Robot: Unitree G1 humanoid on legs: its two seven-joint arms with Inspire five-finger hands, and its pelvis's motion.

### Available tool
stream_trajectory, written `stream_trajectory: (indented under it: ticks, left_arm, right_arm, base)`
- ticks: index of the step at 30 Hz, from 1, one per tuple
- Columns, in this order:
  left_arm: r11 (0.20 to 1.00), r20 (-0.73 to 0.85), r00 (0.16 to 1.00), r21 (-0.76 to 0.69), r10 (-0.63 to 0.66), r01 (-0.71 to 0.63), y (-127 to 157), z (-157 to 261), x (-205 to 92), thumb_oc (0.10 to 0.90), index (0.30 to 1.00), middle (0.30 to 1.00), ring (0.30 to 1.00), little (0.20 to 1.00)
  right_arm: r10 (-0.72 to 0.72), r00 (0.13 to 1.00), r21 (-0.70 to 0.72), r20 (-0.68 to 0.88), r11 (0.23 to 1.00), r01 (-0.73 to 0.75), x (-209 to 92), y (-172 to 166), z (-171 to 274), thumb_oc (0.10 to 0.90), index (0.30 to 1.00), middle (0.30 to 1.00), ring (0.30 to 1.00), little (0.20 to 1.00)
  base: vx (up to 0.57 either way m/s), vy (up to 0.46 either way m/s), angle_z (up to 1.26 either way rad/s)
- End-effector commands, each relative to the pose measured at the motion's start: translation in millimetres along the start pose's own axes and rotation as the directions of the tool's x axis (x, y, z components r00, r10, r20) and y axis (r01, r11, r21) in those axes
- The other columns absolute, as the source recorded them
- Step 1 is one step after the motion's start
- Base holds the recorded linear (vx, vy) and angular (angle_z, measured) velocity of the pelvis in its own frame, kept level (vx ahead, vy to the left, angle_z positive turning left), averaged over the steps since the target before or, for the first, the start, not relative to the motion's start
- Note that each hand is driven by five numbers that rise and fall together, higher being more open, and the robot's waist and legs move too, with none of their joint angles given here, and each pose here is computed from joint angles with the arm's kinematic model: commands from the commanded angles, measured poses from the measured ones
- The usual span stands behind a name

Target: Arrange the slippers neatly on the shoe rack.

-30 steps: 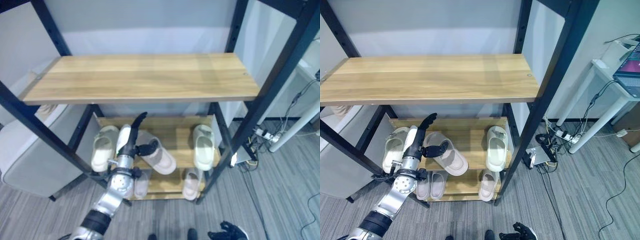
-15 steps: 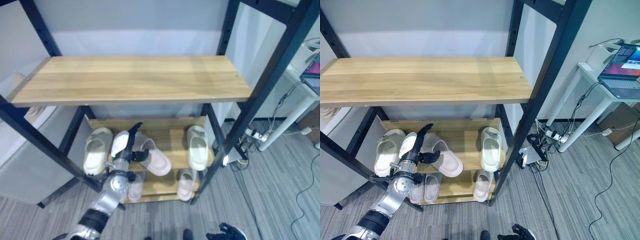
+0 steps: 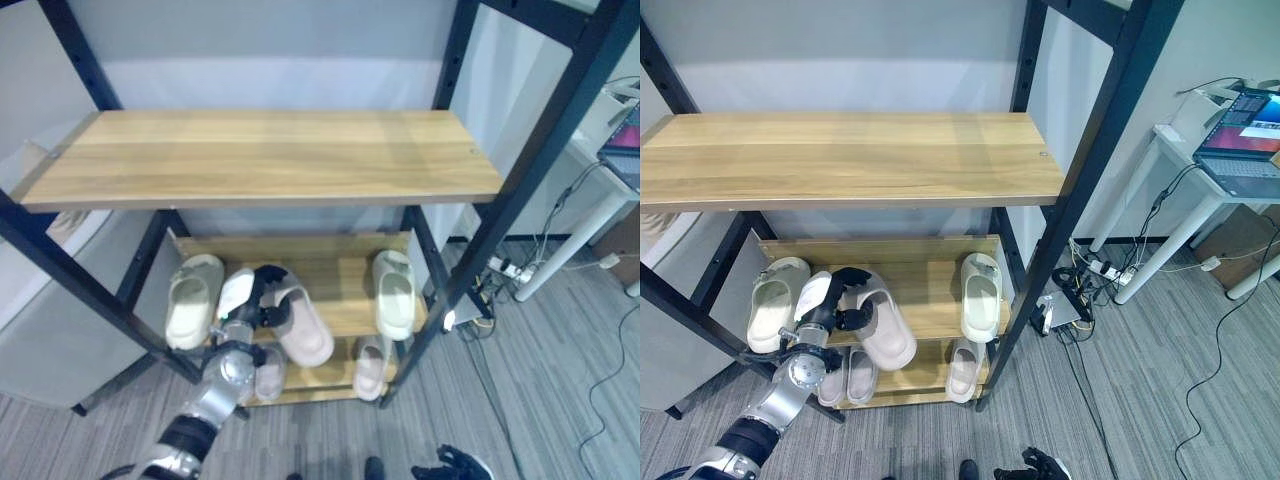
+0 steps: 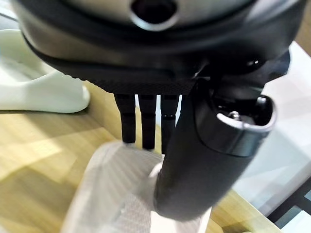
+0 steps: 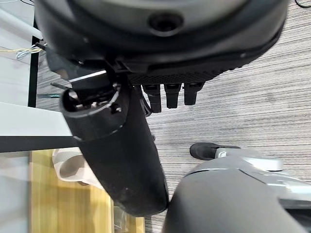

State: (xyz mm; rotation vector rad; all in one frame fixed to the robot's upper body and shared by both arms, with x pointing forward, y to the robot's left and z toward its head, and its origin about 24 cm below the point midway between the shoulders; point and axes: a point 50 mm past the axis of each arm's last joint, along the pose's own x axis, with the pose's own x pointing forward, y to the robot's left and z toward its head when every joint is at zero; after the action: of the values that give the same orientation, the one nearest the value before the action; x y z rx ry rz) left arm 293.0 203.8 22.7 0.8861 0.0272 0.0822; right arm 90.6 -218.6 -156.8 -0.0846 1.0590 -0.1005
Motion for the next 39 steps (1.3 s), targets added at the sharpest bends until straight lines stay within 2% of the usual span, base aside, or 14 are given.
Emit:
stream_trajectory:
  ticks: [1,8,13,14,19,21,23,25,31,35,39]
  left_arm:
    - [0.993,0.149,0.982,-0.007,0.117,-0.117,36,36,35,0.4,0.3,0.3,0.3,0.3]
    - [0.99,0.183,0.976,-0.096,0.12,-0.104,35,44,28,0.4,0.3,0.3,0.3,0.3]
    - [0.962,0.289,0.951,-0.272,0.109,-0.028,32,66,9,0.4,0.3,0.3,0.3,0.3]
    - [0.962,0.288,0.951,-0.272,0.109,-0.027,32,65,9,0.4,0.3,0.3,0.3,0.3]
    - [0.867,0.404,0.914,-0.47,0.042,0.168,26,83,-22,0.4,0.3,0.3,0.3,0.3]
    - [0.852,0.416,0.909,-0.486,0.026,0.198,25,84,-27,0.4,0.3,0.3,0.3,0.3]
    - [0.788,0.456,0.89,-0.536,-0.032,0.303,20,87,-42,0.4,0.3,0.3,0.3,0.3]
    - [0.769,0.465,0.884,-0.546,-0.051,0.332,18,87,-47,0.4,0.3,0.3,0.3,0.3]
    - [0.673,0.432,0.874,-0.581,-0.222,0.458,-4,68,-71,0.4,0.3,0.3,0.3,0.3]
    - [0.662,0.38,0.867,-0.564,-0.323,0.494,-20,54,-77,0.4,0.3,0.3,0.3,0.3]
    - [0.708,0.38,0.866,-0.51,-0.324,0.488,-19,55,-65,0.4,0.3,0.3,0.3,0.3]
  right_arm:
    - [-0.031,0.996,-0.064,0.082,0.997,0.036,0,-20,19,0.8,0.9,0.9,0.9,0.9]
    - [-0.032,0.996,-0.05,0.077,0.998,0.036,1,-19,19,0.8,0.9,0.9,0.9,0.9]
    - [-0.035,0.998,-0.031,0.058,0.999,0.037,2,-19,17,0.8,0.9,0.9,0.9,0.9]
    - [-0.035,0.998,-0.032,0.058,0.999,0.037,2,-19,17,0.8,0.9,0.9,0.9,0.9]
    - [-0.039,0.999,-0.002,0.031,0.999,0.039,2,-19,12,0.8,0.9,0.9,0.9,0.9]
    - [-0.039,0.999,-0.003,0.028,0.999,0.039,2,-19,12,0.8,0.9,0.9,0.9,0.9]
    - [-0.046,0.999,-0.001,0.03,0.999,0.046,2,-22,13,0.8,0.9,0.9,0.9,0.9]
    - [-0.049,0.998,0.001,0.026,0.999,0.049,2,-23,12,0.8,0.9,0.9,0.9,0.9]
    - [-0.054,0.999,0.005,0.007,0.999,0.054,1,-25,8,0.8,0.9,0.9,0.9,0.9]
    - [-0.058,0.998,0.01,0.04,0.998,0.057,3,-26,19,0.8,0.9,0.9,0.9,0.9]
    - [-0.084,0.983,0.039,0.166,0.996,0.079,8,-31,56,0.8,0.9,0.9,0.9,0.9]
  base:
    - [0.0,0.0,0.0]
    - [0.0,0.0,0.0]
    - [0.0,0.0,0.0]
    - [-0.03,-0.01,0.01]
    - [0.0,0.0,0.01]
    - [0.01,-0.008,0.05]
    - [-0.04,-0.015,0.03]
    - [-0.02,-0.011,0.03]
    - [-0.01,-0.012,0.08]
    - [-0.11,-0.009,0.06]
    - [-0.35,-0.014,0.23]
